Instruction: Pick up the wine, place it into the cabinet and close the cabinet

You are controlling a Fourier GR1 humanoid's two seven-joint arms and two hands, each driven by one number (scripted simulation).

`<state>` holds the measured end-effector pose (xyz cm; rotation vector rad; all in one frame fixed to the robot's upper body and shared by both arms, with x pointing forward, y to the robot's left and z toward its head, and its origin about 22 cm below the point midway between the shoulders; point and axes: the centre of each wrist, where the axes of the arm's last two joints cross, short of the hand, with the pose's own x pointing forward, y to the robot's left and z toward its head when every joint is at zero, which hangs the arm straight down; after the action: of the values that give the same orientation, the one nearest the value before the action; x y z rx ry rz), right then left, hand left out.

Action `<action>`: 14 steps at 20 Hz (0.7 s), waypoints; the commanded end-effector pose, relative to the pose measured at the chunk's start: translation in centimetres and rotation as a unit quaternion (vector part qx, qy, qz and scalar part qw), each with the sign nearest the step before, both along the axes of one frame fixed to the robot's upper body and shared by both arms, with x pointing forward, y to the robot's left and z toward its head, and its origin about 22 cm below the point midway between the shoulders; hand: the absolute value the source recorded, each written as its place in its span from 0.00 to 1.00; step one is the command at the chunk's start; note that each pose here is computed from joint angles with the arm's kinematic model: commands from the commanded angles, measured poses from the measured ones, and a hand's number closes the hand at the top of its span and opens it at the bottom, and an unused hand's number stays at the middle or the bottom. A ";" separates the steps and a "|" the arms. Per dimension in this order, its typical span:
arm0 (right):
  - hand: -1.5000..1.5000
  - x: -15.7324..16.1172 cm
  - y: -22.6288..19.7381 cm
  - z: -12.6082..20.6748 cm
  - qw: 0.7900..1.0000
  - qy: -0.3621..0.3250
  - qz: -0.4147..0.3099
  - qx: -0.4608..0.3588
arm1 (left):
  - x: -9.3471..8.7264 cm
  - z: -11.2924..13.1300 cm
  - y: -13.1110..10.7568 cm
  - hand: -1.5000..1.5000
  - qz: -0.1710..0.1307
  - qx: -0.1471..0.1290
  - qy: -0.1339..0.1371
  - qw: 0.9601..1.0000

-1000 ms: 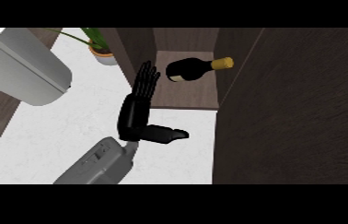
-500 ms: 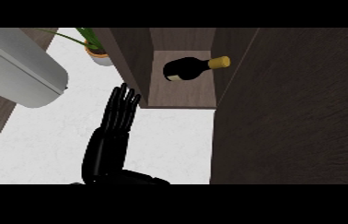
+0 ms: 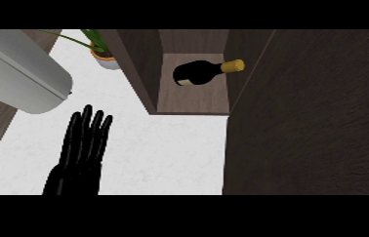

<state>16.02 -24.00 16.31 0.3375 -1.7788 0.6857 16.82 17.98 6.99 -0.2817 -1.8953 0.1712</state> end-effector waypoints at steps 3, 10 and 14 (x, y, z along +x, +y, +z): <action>1.00 -2.2 1.4 0.8 0.995 0.060 0.074 0.003 | -2.2 -0.2 3.5 0.00 0.037 0.004 -0.004 0.999; 1.00 -4.4 5.4 1.4 0.991 0.061 0.113 0.024 | -5.3 1.9 8.4 0.00 0.051 0.005 -0.012 0.999; 1.00 -4.0 7.9 2.1 0.991 0.063 0.115 0.036 | -6.3 2.5 10.5 0.00 0.051 0.001 -0.009 0.999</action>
<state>14.05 -16.97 15.80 0.6624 -1.5903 0.7275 11.97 26.76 8.62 -0.1861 -1.9251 0.2444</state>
